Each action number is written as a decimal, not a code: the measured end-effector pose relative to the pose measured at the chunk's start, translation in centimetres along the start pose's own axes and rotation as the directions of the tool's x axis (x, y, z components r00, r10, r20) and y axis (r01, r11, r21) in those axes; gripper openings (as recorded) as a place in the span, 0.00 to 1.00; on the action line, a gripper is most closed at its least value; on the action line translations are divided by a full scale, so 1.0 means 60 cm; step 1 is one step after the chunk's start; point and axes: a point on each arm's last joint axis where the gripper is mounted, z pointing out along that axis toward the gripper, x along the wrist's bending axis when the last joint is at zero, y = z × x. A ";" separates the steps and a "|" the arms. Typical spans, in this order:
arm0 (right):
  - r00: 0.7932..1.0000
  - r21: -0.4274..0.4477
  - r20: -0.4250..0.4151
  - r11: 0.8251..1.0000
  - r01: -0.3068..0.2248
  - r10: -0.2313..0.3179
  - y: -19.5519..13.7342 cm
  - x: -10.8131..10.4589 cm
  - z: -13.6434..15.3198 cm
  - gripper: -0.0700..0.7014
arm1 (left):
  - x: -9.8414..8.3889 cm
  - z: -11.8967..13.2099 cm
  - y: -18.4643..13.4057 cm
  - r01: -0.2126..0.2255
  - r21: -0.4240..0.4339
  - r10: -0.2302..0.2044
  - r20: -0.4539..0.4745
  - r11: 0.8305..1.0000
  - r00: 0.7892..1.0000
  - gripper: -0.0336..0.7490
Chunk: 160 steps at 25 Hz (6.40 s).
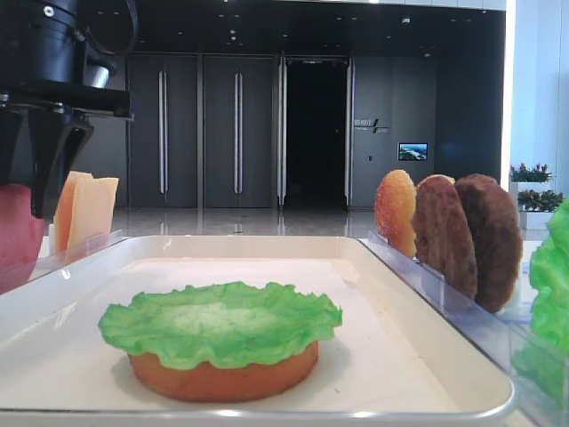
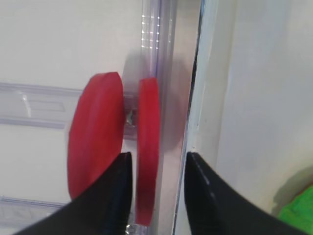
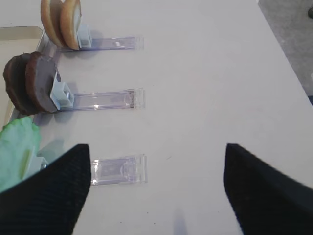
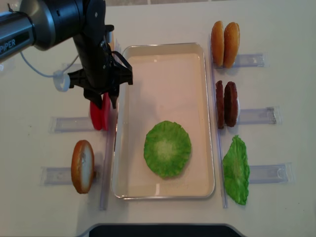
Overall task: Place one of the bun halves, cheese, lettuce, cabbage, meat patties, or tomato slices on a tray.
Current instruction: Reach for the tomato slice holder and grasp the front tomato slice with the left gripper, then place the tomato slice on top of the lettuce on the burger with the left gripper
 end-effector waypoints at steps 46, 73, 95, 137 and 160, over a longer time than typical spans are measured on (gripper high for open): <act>1.000 0.000 0.003 1.000 0.001 -0.001 0.000 0.000 0.000 0.81 | 0.049 -0.127 -0.040 -0.009 -0.139 0.012 0.016 0.990 1.000 0.10; 1.000 0.000 0.002 1.000 0.001 -0.001 0.000 0.000 0.000 0.81 | 0.106 -0.214 -0.130 0.061 -0.246 -0.025 0.146 0.967 0.989 0.10; 1.000 0.000 0.004 1.000 0.002 -0.002 0.000 -0.001 0.000 0.81 | 0.137 -0.191 -0.208 0.037 -0.227 0.009 0.198 0.973 0.980 0.10; 1.000 0.000 0.004 1.000 0.002 -0.002 0.000 -0.001 0.000 0.81 | -0.031 -0.070 -0.151 -0.245 -0.067 0.215 0.732 0.967 0.647 0.10; 1.000 0.000 0.004 1.000 0.002 -0.002 0.000 -0.001 0.000 0.81 | -0.049 -0.013 -0.161 -0.177 -0.116 0.208 0.694 0.977 0.689 0.10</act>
